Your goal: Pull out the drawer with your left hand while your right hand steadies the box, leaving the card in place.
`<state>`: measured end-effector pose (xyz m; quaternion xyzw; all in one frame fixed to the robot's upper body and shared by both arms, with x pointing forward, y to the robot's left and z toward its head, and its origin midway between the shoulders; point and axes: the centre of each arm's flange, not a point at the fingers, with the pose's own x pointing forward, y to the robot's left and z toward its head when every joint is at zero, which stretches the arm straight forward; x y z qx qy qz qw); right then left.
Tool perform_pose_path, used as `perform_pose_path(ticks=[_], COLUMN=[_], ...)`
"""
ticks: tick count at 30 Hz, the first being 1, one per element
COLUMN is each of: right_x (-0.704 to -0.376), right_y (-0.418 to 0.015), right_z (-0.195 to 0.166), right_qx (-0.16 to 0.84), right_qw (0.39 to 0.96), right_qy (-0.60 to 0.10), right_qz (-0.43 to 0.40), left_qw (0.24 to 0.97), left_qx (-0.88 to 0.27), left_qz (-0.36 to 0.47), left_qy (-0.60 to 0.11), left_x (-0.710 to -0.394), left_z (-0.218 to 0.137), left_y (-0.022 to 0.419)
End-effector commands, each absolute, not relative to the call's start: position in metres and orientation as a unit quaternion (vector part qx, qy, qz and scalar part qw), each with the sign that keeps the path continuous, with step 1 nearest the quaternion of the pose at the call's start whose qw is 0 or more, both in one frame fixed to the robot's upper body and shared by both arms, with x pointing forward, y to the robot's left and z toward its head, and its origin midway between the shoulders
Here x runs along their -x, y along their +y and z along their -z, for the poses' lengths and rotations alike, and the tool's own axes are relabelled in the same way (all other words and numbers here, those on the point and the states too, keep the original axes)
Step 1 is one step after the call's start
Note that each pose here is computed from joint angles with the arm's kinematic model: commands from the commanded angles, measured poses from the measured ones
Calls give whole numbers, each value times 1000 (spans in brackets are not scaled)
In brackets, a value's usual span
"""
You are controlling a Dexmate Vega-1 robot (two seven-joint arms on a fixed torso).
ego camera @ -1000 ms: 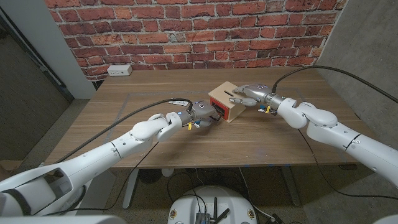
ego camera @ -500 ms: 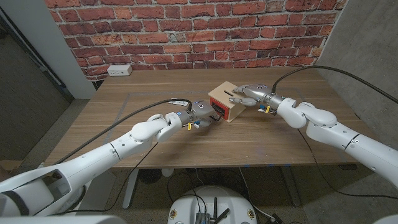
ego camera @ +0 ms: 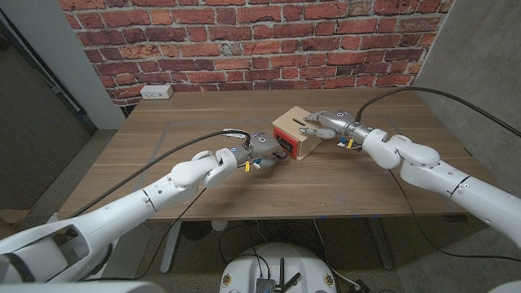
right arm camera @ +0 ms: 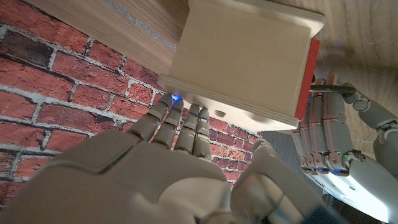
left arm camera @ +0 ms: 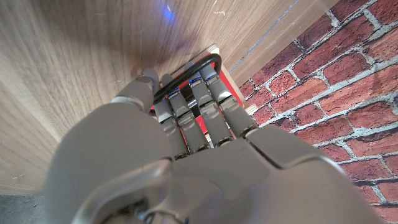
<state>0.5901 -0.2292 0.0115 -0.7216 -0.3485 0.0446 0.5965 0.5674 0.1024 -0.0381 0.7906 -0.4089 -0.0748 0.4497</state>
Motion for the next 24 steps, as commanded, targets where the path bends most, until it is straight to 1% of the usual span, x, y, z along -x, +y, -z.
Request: perform_pose_path(ticks=[1, 24], right_x=[-589, -585], right_y=[-229, -228], right_z=[-11, -9], right_qx=[720, 713], right_qw=[599, 604], right_qy=[-348, -354], right_qz=[-41, -35], left_qw=[450, 456], left_qx=[-790, -784], left_qz=[71, 52], left_qy=[-411, -419], left_x=[-565, -559], left_z=[40, 48], left_y=[103, 106])
